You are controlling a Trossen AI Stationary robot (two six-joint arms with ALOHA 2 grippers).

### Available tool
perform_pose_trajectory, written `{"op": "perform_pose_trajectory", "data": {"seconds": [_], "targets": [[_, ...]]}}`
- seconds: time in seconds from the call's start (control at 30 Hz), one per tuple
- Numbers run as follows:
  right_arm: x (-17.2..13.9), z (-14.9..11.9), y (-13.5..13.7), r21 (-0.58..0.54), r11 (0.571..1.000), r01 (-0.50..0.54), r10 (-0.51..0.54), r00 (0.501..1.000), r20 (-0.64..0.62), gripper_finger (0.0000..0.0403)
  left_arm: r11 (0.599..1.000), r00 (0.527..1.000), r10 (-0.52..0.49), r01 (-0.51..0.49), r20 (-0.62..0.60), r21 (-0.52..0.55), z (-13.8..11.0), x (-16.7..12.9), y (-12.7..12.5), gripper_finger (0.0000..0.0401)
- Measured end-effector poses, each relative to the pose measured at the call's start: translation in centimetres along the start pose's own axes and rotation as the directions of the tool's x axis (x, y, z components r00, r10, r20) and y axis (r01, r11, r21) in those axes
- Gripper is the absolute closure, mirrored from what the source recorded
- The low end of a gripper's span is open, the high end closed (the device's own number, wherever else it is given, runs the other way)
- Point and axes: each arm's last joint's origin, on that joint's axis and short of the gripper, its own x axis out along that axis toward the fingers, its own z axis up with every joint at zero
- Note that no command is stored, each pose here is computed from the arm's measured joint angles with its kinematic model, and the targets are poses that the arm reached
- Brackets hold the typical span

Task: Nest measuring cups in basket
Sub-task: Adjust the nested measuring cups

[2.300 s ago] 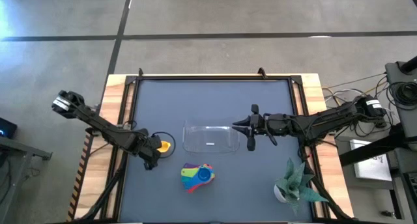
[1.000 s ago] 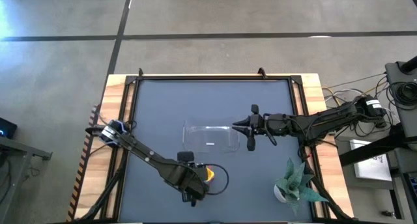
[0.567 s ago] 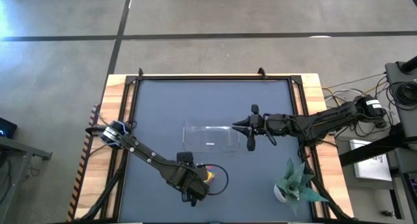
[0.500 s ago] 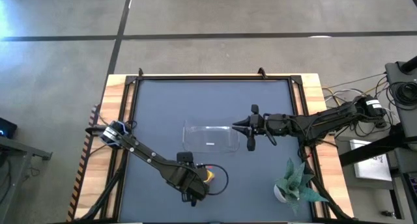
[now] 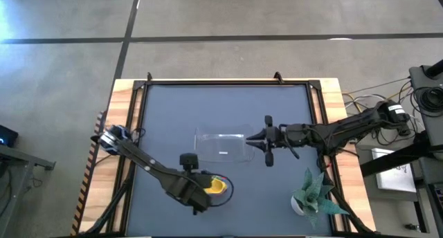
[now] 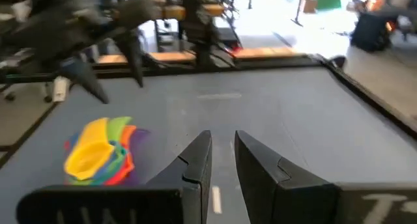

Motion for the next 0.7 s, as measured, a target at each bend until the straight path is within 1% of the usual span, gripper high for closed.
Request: {"op": "perform_pose_trajectory", "data": {"seconds": [0.07,0.17,0.27,0.37,0.43,0.5,0.6,0.67,0.7], "targets": [[-0.1,0.4,0.8,-0.039,0.999,-0.032,0.032,0.999,0.013,0.0346,0.998,0.996,-0.052,0.054,0.070,-0.035,-0.7,-0.8,0.5,0.0140],[-0.2,1.0,2.0,-0.089,0.993,-0.078,0.081,0.996,0.031,0.0346,0.977,0.967,-0.186,0.201,0.176,-0.074,-2.0,-1.3,1.4,0.0155],[0.0,1.6,3.2,-0.124,0.985,-0.117,0.123,0.991,0.044,0.0346,0.930,0.906,-0.315,0.354,0.284,-0.099,-3.7,-0.9,2.2,0.0176],[0.7,2.4,4.6,-0.141,0.978,-0.155,0.164,0.985,0.052,0.0346,0.884,0.845,-0.375,0.450,0.381,-0.129,-5.4,-0.1,3.2,0.0202],[1.4,3.0,5.7,-0.156,0.971,-0.180,0.191,0.980,0.054,0.0346,0.864,0.822,-0.387,0.481,0.417,-0.146,-6.6,0.6,3.8,0.0222],[2.4,3.6,6.9,-0.187,0.962,-0.201,0.214,0.975,0.053,0.0346,0.851,0.816,-0.385,0.494,0.431,-0.175,-7.7,1.4,4.3,0.0244],[4.7,3.4,8.4,-0.237,0.945,-0.225,0.228,0.973,-0.011,0.0346,0.833,0.805,-0.389,0.515,0.448,-0.202,-9.2,2.7,4.7,0.0278],[6.4,3.1,9.3,-0.265,0.933,-0.243,0.224,0.969,-0.101,0.0347,0.829,0.797,-0.389,0.522,0.462,-0.201,-10.0,3.7,4.8,0.0300],[7.3,3.0,9.7,-0.273,0.923,-0.271,0.239,0.960,-0.144,0.0348,0.827,0.794,-0.390,0.525,0.467,-0.202,-10.4,4.3,4.8,0.0311]]}}
